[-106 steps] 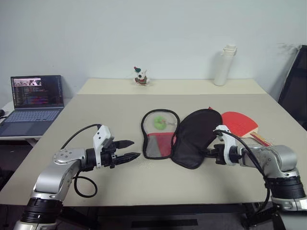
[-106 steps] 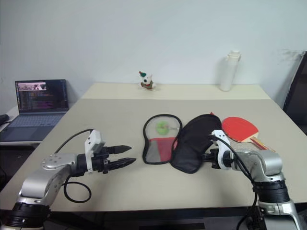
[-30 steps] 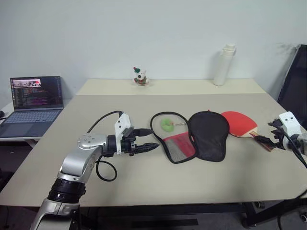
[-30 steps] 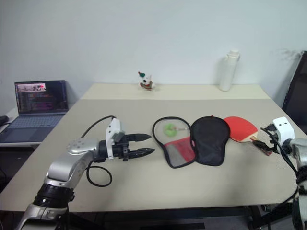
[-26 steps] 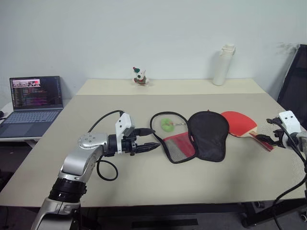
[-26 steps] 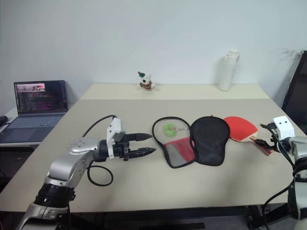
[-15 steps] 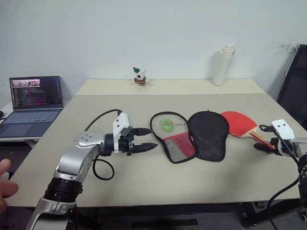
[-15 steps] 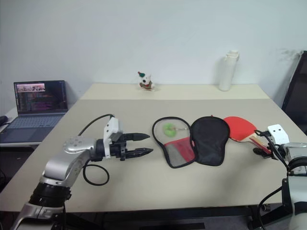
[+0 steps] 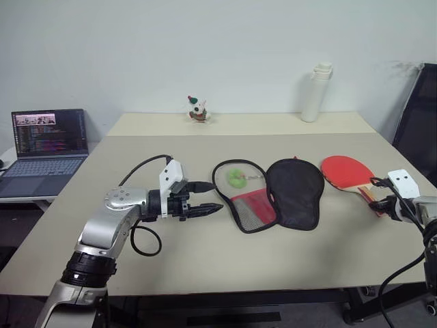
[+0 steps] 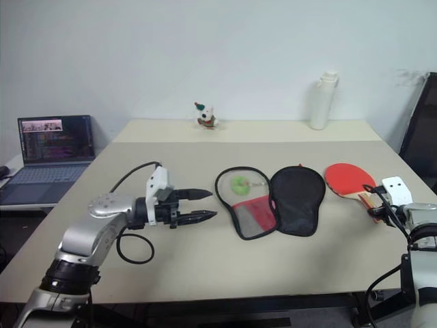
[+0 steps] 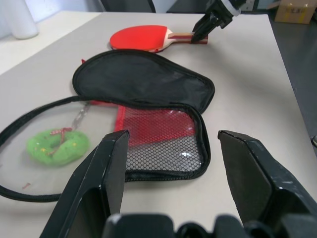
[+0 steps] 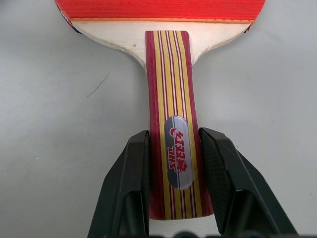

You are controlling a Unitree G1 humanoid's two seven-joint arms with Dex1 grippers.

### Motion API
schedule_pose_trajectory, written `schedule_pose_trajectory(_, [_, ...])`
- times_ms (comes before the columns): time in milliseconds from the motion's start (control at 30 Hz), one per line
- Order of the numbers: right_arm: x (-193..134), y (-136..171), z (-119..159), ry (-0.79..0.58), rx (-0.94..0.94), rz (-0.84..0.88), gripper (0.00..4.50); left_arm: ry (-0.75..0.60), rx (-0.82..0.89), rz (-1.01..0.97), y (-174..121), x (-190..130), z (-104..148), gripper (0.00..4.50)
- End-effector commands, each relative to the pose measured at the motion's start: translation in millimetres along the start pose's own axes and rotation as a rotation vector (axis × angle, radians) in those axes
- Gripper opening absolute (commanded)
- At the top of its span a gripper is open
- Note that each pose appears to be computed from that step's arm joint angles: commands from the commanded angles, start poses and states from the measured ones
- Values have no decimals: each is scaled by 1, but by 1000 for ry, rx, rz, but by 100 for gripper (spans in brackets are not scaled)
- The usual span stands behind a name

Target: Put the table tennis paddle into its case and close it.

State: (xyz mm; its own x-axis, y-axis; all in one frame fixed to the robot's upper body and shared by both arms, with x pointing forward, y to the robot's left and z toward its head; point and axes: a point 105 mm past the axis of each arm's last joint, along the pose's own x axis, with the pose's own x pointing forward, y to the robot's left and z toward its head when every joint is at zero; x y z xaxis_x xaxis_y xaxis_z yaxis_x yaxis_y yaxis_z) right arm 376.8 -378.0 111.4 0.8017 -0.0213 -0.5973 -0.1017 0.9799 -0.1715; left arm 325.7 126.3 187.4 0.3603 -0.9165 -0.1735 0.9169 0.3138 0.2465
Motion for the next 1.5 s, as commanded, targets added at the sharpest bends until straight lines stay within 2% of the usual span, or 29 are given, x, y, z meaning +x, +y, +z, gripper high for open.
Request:
schedule_pose_trajectory(33, [-7, -5, -3, -7, 40, 29, 117, -34, 45, -7, 2, 2, 13, 312])
schedule_pose_trajectory(200, [-15, 9, -6, 21, -6, 144, 117, -38, 43, -16, -1, 3, 12, 312])
schedule_pose_trajectory(300, [-32, 23, -10, 27, -33, 179, 116, -41, 36, -19, -3, 3, 10, 312])
schedule_pose_trajectory(500, [-64, 34, -34, 56, -20, 107, 116, -49, 20, -34, -5, 8, 6, 312])
schedule_pose_trajectory(733, [-74, 34, -47, 54, 14, 26, 116, -60, 24, -60, -5, 17, 7, 312])
schedule_pose_trajectory(800, [-74, 32, -48, 49, 13, 2, 187, -62, 25, -65, -5, 18, 8, 312])
schedule_pose_trajectory(867, [-74, 33, -49, 43, 14, 0, 236, -62, 27, -68, -5, 18, 8, 312])
schedule_pose_trajectory(1000, [-67, 44, -42, 10, 40, 47, 382, -62, 27, -68, -5, 17, 8, 312])
schedule_pose_trajectory(1200, [-51, 51, -32, -37, 65, 83, 382, -61, 26, -60, -4, 16, 8, 312])
schedule_pose_trajectory(1467, [-35, 52, -34, -10, 44, 73, 382, -58, 21, -36, -4, 10, 6, 312])
schedule_pose_trajectory(1500, [-34, 52, -35, -8, 46, 72, 345, -57, 20, -32, -4, 10, 6, 312])
